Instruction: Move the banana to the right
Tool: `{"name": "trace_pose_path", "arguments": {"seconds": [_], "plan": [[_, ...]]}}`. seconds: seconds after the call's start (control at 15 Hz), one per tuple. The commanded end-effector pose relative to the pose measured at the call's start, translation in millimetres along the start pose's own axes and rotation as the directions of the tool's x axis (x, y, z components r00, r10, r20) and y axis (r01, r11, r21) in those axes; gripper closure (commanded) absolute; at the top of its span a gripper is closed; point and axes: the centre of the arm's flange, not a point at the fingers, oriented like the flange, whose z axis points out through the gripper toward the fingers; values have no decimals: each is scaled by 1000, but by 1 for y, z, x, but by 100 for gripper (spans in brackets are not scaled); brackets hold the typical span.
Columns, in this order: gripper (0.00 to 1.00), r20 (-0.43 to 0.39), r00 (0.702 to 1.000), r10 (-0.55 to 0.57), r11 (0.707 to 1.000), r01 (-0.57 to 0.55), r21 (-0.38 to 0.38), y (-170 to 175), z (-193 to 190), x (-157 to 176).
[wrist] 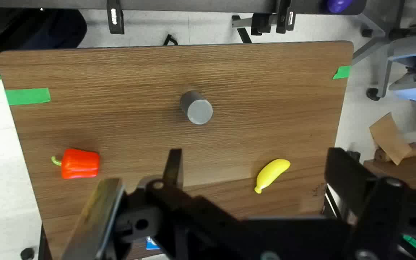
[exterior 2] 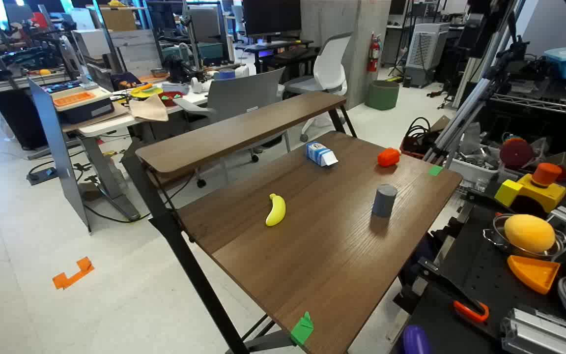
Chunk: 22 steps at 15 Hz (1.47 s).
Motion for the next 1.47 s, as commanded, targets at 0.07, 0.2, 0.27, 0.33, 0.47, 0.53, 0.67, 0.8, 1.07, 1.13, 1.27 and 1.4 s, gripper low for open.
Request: {"name": "trace_pose_path", "arguments": {"seconds": [0.07,0.2,0.27,0.33,0.47,0.53,0.67,0.8,1.07,1.13,1.27,1.4], "plan": [[0,0,1000,0,1000,0,0,0,0,0],[0,0,1000,0,1000,0,0,0,0,0],[0,0,1000,0,1000,0,0,0,0,0],[0,0,1000,0,1000,0,0,0,0,0],[0,0,1000,0,1000,0,0,0,0,0],[0,0,1000,0,1000,0,0,0,0,0],[0,0,1000,0,1000,0,0,0,0,0],[0,0,1000,0,1000,0,0,0,0,0],[0,-7,1000,25,1000,-25,18,-5,7,13],[0,-20,999,43,999,-42,31,-8,12,20],[0,-52,994,91,994,-87,73,-16,25,39],[0,-105,984,147,984,-134,115,-24,39,64]]}}
